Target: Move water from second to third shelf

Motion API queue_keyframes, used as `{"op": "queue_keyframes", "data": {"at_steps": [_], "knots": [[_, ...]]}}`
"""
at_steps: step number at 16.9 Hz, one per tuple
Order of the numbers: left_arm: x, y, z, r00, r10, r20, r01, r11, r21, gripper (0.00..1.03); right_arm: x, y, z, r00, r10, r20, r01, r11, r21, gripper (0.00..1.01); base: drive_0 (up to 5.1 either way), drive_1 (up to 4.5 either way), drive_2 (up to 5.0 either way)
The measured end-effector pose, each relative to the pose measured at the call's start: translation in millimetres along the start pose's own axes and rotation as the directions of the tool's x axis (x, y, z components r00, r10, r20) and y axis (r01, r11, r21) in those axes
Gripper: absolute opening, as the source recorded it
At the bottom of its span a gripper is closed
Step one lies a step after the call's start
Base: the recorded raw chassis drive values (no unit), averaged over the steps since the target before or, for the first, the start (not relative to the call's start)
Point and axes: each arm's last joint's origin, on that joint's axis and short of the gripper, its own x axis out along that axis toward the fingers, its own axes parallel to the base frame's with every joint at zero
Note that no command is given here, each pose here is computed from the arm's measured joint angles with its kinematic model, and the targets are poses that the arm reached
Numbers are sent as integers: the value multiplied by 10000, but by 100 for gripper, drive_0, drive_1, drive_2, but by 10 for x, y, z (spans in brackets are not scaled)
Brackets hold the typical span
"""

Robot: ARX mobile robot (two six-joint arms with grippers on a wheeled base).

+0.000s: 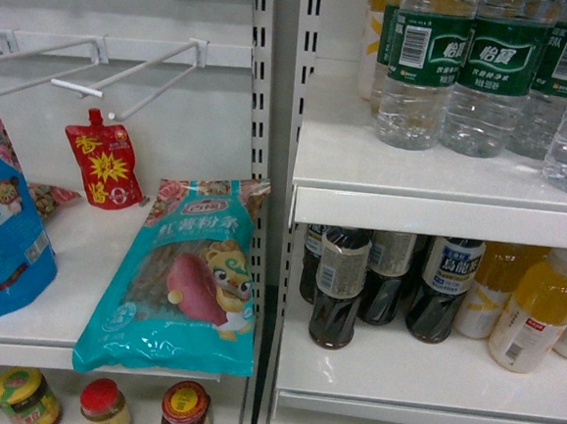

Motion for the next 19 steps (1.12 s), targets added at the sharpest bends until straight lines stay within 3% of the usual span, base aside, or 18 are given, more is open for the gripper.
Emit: {"op": "queue_keyframes", "data": {"at_steps": [5, 6, 13, 19], "knots": [[0, 0, 1, 10000, 0, 0, 0, 10000, 4, 98, 2, 0, -31, 9998, 8, -198, -8, 10000, -4, 2, 0, 0, 0], [0, 0, 1, 10000, 0, 0, 0, 10000, 4, 98, 2, 0, -31, 9998, 8, -198, -8, 10000, -4, 11, 0, 0, 0], [0, 0, 0, 10000, 0, -4, 0, 10000, 0, 98, 2, 0, -31, 9998, 8, -198, -8, 10000, 0, 100, 0, 0, 0], [0, 0, 3, 10000, 0, 19, 0, 10000, 4, 98, 2, 0, -28, 9999, 8, -172, -8, 10000, -4, 98, 0, 0, 0]]}}
